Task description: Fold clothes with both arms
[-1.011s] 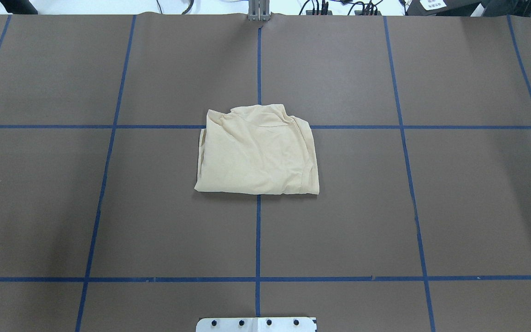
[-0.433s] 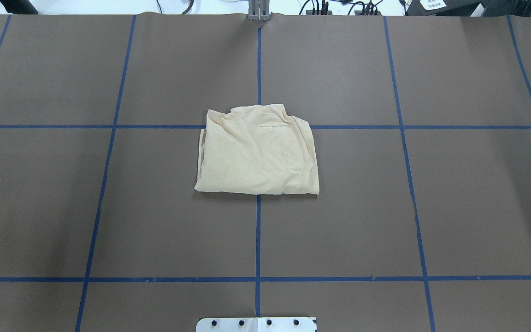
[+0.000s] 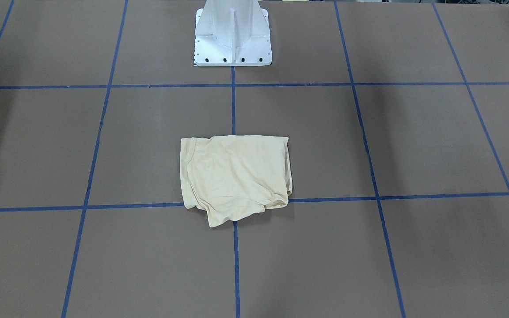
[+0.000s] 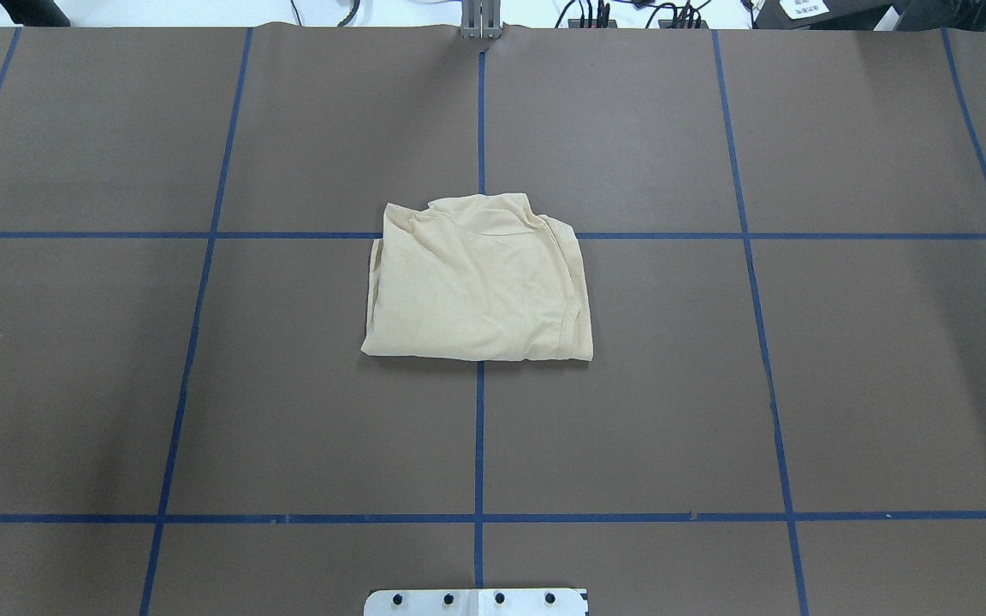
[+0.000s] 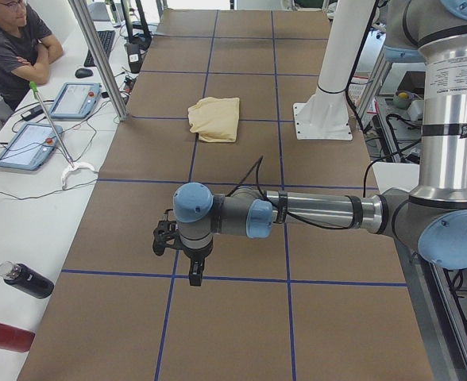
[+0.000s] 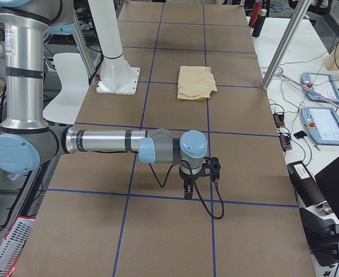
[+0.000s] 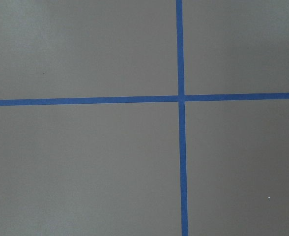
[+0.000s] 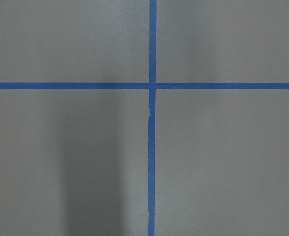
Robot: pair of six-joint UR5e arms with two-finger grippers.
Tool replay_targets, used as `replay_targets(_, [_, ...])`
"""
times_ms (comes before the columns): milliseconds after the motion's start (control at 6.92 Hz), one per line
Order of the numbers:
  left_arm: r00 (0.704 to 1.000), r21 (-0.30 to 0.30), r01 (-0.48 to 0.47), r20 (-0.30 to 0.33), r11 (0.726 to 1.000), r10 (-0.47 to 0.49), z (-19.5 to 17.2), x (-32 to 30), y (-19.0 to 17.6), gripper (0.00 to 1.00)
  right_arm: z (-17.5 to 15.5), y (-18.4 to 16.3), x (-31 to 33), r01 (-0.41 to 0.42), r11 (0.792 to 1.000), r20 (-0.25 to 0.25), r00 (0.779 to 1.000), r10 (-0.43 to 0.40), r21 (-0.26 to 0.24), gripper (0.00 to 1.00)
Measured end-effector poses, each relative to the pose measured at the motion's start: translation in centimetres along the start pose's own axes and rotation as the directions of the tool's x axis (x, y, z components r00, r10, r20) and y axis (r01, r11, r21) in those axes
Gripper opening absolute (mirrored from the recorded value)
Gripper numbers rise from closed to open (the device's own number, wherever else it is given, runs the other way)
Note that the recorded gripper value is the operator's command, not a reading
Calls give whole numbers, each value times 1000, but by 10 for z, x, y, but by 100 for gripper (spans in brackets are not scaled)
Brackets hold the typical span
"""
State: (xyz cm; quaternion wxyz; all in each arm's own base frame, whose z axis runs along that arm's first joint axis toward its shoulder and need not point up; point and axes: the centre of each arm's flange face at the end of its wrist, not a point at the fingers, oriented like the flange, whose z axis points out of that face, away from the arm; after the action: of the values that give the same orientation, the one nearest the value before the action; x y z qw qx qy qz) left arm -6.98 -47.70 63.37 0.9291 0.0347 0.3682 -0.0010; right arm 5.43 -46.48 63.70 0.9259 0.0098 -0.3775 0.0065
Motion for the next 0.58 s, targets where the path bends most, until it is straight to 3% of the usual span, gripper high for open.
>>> replay_targets(578, [1000, 1, -1, 0, 1000, 1, -1, 1, -1, 100, -1, -1, -1, 1, 1000, 1, 1000, -1, 3, 100])
